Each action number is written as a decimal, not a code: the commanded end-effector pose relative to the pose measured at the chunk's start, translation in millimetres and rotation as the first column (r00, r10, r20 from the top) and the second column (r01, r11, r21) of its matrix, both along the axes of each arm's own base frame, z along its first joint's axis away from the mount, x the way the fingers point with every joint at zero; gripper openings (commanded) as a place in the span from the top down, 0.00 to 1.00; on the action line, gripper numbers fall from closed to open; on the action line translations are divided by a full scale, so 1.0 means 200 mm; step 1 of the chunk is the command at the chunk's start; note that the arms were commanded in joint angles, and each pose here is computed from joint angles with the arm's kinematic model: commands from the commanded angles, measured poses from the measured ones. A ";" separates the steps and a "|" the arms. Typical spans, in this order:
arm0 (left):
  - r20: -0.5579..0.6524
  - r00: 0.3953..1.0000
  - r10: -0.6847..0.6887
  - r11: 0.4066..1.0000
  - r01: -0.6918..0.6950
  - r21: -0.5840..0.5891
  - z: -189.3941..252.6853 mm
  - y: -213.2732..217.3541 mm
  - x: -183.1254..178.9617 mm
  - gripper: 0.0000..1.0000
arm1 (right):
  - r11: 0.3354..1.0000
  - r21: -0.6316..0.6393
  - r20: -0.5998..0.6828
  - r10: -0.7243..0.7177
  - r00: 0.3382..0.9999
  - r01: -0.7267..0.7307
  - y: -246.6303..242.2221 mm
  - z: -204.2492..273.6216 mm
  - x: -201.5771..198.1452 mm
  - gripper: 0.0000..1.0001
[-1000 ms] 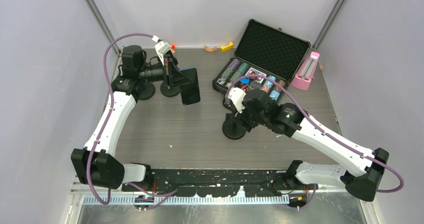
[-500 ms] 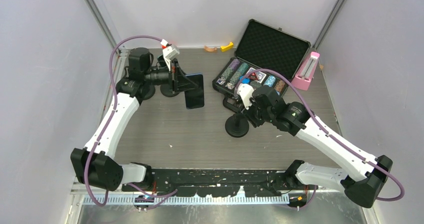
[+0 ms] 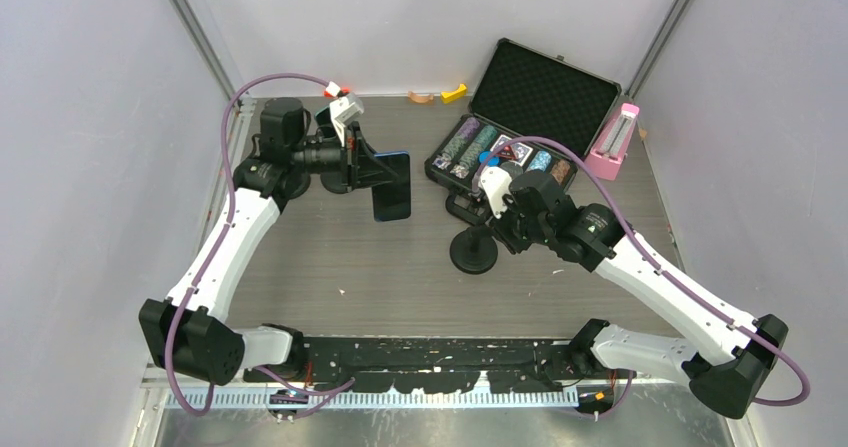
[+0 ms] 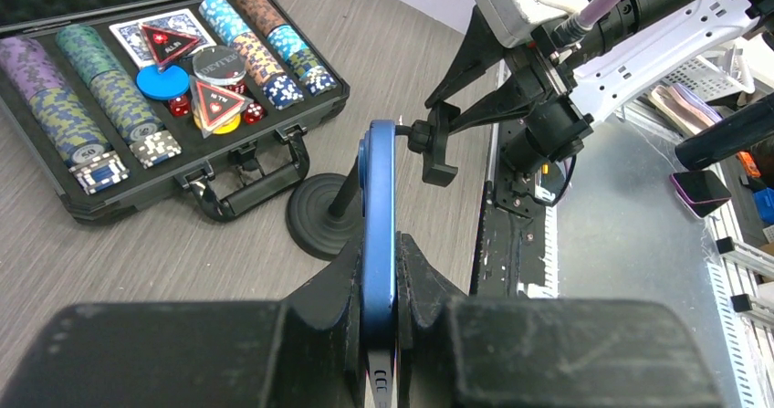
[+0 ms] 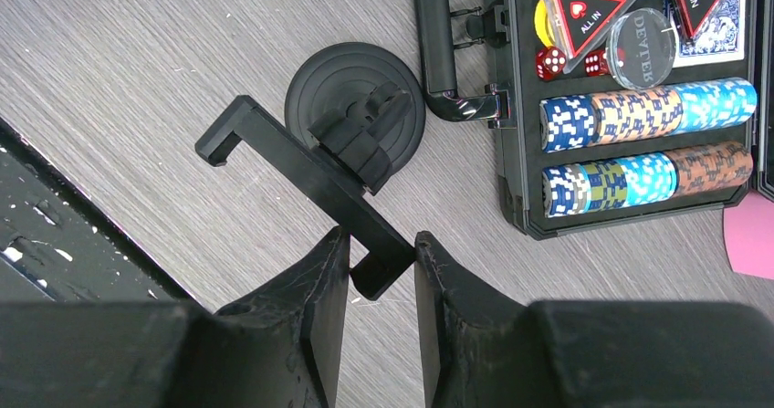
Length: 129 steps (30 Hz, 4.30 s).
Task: Place the phone on the phone stand
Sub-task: Move the phone stand to the center of the board, then install the phone on the phone stand.
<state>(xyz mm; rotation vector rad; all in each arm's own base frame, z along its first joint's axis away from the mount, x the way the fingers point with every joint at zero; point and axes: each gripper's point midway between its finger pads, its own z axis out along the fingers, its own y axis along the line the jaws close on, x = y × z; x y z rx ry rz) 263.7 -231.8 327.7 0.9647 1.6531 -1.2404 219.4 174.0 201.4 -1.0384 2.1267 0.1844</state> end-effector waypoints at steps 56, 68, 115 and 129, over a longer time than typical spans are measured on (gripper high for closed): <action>0.111 0.992 -0.060 0.998 0.063 -0.028 0.12 -0.02 -0.18 1.00 | 0.895 0.302 0.168 0.290 0.942 -0.329 0.46 0.19 0.13 1.00; 0.150 0.968 -0.202 0.975 0.214 -0.068 0.13 -0.09 -0.34 1.00 | 0.879 0.344 0.184 0.283 0.941 -0.331 0.51 0.15 0.16 1.00; 0.415 0.753 -0.511 0.800 0.593 -0.090 -0.26 -0.64 -0.40 1.00 | 0.868 0.385 0.130 0.286 0.950 -0.314 0.51 0.19 0.17 1.00; 0.415 0.769 -0.485 0.846 0.533 0.002 -0.32 -0.58 -0.41 1.00 | 0.881 0.370 0.123 0.268 0.955 -0.295 0.49 0.17 0.18 1.00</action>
